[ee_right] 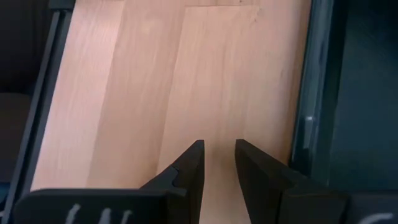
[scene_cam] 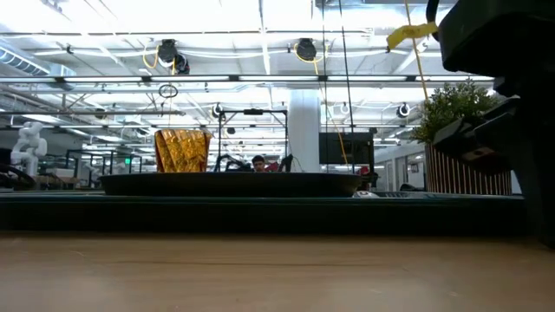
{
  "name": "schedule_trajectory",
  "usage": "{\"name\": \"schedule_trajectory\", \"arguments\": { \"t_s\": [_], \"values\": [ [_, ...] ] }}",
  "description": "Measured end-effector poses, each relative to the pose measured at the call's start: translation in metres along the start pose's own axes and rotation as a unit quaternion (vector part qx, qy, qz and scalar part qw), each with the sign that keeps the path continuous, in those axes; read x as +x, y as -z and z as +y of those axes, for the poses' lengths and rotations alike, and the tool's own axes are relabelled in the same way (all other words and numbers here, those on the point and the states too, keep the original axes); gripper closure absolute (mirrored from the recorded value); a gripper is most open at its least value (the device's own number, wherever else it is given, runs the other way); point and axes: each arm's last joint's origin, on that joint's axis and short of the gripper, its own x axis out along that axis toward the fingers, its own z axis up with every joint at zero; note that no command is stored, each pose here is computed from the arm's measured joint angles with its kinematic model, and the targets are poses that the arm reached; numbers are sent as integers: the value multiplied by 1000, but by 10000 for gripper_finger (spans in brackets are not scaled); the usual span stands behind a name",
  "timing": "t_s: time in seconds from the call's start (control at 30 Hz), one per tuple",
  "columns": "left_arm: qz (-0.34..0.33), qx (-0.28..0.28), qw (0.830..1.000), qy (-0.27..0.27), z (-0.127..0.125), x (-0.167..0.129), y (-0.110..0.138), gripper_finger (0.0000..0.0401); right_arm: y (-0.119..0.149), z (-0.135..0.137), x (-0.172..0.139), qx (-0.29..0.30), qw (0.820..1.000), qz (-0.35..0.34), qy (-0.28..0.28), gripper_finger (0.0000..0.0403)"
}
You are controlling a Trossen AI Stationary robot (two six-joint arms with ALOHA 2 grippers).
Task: Pick and place plate/cup/fork/spoon on tray
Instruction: Adjust the black tray
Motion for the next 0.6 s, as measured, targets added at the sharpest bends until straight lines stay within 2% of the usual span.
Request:
{"name": "schedule_trajectory", "arguments": {
  "t_s": [0.27, 0.6],
  "values": [
    [1, -24, 1000, 1, -1, 0, 0, 208, 2, -1, -1, -22, 1000, 14, -3, 316],
    [0, -16, 1000, 4, -4, -2, 1, 208, 3, 1, -6, -31, 999, 21, -6, 316]
  ]
}}
